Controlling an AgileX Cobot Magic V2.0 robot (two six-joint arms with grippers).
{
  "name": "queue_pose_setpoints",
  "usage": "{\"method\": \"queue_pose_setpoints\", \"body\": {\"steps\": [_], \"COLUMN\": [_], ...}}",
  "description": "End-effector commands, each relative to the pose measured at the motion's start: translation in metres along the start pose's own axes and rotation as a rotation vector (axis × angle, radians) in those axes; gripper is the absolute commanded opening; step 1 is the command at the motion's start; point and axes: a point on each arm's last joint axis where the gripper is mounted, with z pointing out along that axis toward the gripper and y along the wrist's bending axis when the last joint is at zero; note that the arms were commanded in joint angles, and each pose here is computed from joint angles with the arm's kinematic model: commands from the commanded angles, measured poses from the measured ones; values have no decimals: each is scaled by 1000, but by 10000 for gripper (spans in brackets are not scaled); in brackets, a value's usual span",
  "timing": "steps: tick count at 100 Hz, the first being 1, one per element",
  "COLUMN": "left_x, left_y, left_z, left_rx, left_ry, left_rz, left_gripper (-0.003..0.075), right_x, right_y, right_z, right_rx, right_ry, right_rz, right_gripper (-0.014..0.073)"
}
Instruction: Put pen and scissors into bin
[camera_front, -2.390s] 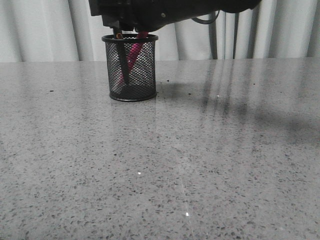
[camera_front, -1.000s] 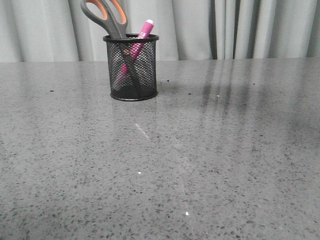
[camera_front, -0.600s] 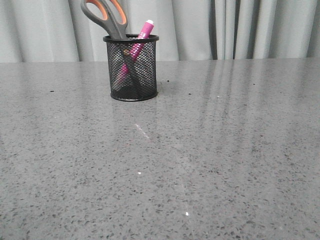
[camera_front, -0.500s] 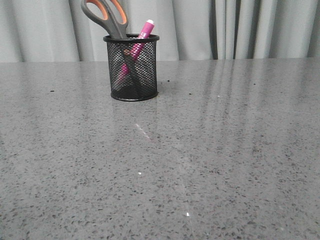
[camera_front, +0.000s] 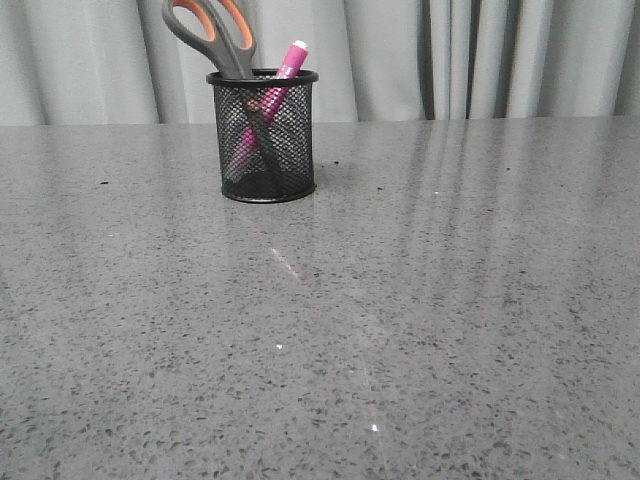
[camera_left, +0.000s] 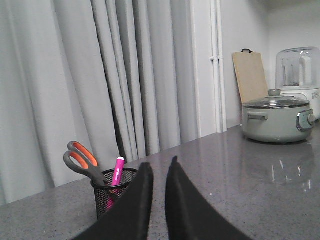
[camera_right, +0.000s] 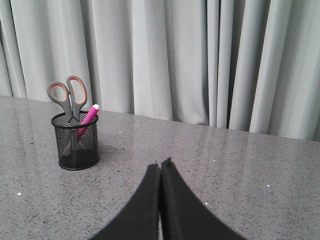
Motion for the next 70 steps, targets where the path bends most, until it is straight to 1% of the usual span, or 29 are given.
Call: {"method": "queue_pose_setpoints", "body": {"steps": [1,59,69,70], "left_x": [-12,-12,-6,-5], "left_y": [0,1,9,9], "left_z": [-5,-5,-5,-4], "left_rx": [-18,-22,-108,-116], "left_ry": [-66,-68,-29,-24], "left_rz": [-29,-28,76,71], "left_gripper": [43,43,43,43], "right_x": [-14,-14,-14,-14], "right_y": [1,1,1,1], "right_z": [-1,-1,-1,-1], "right_rx": [-11,-11,-11,-11], "right_ry": [-88,-88,-88,-88], "right_rz": [-22,-22,-22,-22], "right_gripper": [-76,-76,-76,-76]}}
